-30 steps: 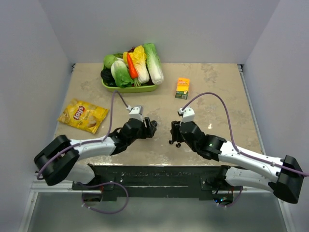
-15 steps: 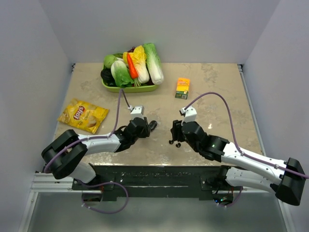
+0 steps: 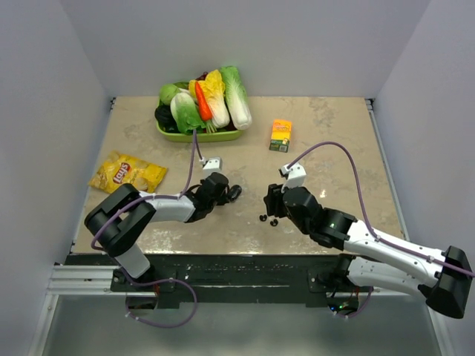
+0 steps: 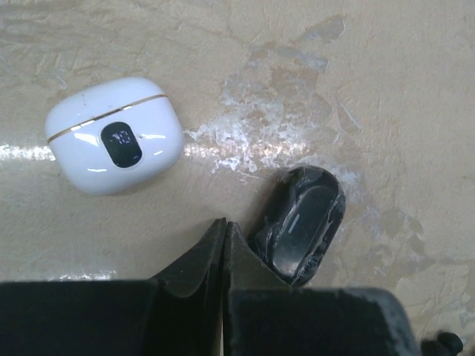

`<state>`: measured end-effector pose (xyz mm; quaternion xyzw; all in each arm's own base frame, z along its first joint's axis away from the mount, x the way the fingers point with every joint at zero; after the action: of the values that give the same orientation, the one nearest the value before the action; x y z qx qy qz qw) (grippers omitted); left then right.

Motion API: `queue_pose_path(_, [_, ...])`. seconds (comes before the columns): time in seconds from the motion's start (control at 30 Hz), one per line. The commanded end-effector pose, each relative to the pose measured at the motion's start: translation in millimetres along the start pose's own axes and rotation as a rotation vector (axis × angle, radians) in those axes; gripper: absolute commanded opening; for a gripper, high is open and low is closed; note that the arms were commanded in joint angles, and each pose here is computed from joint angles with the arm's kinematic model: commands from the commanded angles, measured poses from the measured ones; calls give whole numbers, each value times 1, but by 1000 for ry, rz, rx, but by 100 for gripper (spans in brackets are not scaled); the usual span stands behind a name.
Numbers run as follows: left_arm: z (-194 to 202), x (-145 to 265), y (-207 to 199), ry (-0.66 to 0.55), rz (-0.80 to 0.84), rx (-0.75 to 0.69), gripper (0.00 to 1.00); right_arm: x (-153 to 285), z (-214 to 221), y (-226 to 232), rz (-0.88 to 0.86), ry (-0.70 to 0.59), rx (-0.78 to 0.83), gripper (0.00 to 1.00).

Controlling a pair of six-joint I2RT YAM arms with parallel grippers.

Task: Insert the wireless bluetooth earbuds into the charging case
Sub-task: Pick up the charging case at the center of the board.

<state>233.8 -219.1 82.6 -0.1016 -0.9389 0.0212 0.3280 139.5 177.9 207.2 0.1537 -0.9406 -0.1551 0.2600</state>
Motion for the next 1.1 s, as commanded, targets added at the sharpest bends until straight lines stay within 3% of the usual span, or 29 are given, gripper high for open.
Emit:
queue_pose_path(0.0, [-6, -4, -12, -4, 63, -8, 3, 4, -4, 1, -15, -21, -30, 52])
queue_pose_path(0.4, [-2, 1, -40, -3, 186, -20, 4, 4, -2, 0, -9, -21, -37, 52])
queue_pose_path(0.6, [-8, 12, -24, -28, 109, -22, 11, 5, -2, -3, 13, -26, -34, 53])
queue_pose_path(0.63, [-16, 20, -23, -55, 117, -18, 16, 6, -2, -4, 14, -27, -33, 53])
queue_pose_path(0.67, [-20, 23, -19, -69, 98, -38, 30, 6, -2, -4, 12, -30, -33, 53])
queue_pose_path(0.73, [-32, 33, -17, -102, 96, -71, 41, 6, -2, -4, 10, -30, -34, 53])
queue_pose_path(0.77, [-39, 35, -17, -124, 98, -113, 51, 5, -1, -4, 9, -29, -36, 54])
queue_pose_path(0.87, [-53, 44, -22, -182, 194, -217, 74, 5, -1, -4, 4, -25, -34, 54])
queue_pose_path(0.97, [-61, 43, -30, -188, 314, -375, 82, 6, -1, -3, -4, -23, -29, 54])
queue_pose_path(1.07, [-56, 36, -37, -168, 434, -519, 84, 8, -3, -3, -12, -25, -28, 54])
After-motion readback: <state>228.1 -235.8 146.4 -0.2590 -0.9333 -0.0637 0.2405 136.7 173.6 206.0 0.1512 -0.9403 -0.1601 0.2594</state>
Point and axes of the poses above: each gripper's point midway between its finger pads, its own x axis back along the fingers, its own y axis along the line the jaws close on, z = x × y, the point moved 10 cm from there along x, back along the fingers, and after that the axes turned 12 degrees about -x, right-handed, at the moved point
